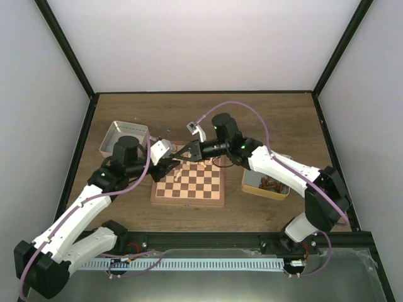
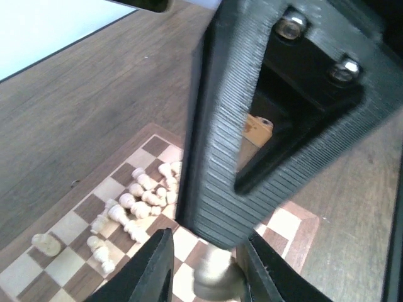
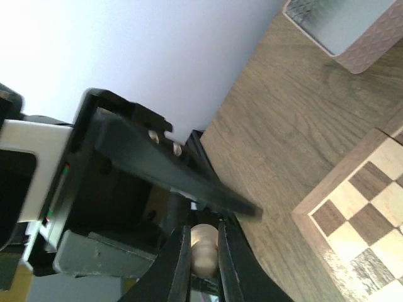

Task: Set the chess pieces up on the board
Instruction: Place the chess piece on the chessboard.

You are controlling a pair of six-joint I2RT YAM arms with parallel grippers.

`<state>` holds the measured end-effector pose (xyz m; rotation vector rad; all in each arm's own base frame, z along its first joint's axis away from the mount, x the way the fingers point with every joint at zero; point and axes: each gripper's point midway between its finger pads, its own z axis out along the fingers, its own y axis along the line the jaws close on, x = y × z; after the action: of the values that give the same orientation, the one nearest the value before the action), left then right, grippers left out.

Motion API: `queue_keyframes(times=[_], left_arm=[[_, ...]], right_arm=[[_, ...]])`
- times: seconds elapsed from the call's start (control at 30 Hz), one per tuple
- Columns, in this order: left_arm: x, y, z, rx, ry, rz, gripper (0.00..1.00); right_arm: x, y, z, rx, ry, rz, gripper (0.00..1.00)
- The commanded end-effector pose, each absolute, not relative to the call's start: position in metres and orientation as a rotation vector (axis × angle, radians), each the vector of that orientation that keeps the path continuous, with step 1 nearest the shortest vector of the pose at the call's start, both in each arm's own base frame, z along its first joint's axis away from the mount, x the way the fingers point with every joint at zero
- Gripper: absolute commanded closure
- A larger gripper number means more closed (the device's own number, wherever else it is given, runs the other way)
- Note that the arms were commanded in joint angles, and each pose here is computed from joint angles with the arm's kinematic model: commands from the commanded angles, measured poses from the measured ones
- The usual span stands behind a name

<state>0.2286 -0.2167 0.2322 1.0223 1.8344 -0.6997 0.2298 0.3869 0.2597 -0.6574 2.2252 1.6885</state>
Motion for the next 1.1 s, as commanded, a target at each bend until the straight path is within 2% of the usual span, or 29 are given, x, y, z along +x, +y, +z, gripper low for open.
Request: queue_keyframes(times=[0.0,0.1,0.23,0.3,0.4,0.53,0.63,1.07], left_arm=[[0.250,-0.204,0.235,0.868,1.882,-0.597,0.61],[0.269,-0.175,0.240,0.621,1.953,-0.469,0.41],[0.269,-0.144,0.262,0.446,1.907,-0.354,0.33],[0.269,-0.112,0.280,0.253,1.870,-0.262,0.26],[0.265,-0.076,0.318,0.060,1.792,-0.160,0.25],[0.248,-0.054,0.377,-0.037,1.603,-0.160,0.23],[0.239,-0.048,0.399,-0.051,1.511,-0.178,0.20],[0.244,-0.061,0.392,-0.032,1.519,-0.248,0.17]], right_arm=[[0.237,0.394,0.258,-0.667,2.225,1.555,0.97],[0.270,0.390,0.244,-0.597,2.227,1.273,0.98],[0.311,0.387,0.221,-0.547,2.239,0.938,0.99],[0.324,0.393,0.211,-0.564,2.222,0.816,0.99],[0.330,0.416,0.202,-0.667,2.150,0.690,0.99],[0.331,0.448,0.172,-0.805,2.129,0.546,0.98],[0.331,0.466,0.152,-0.871,2.129,0.467,0.99],[0.355,0.481,0.096,-0.867,2.199,0.213,0.99]])
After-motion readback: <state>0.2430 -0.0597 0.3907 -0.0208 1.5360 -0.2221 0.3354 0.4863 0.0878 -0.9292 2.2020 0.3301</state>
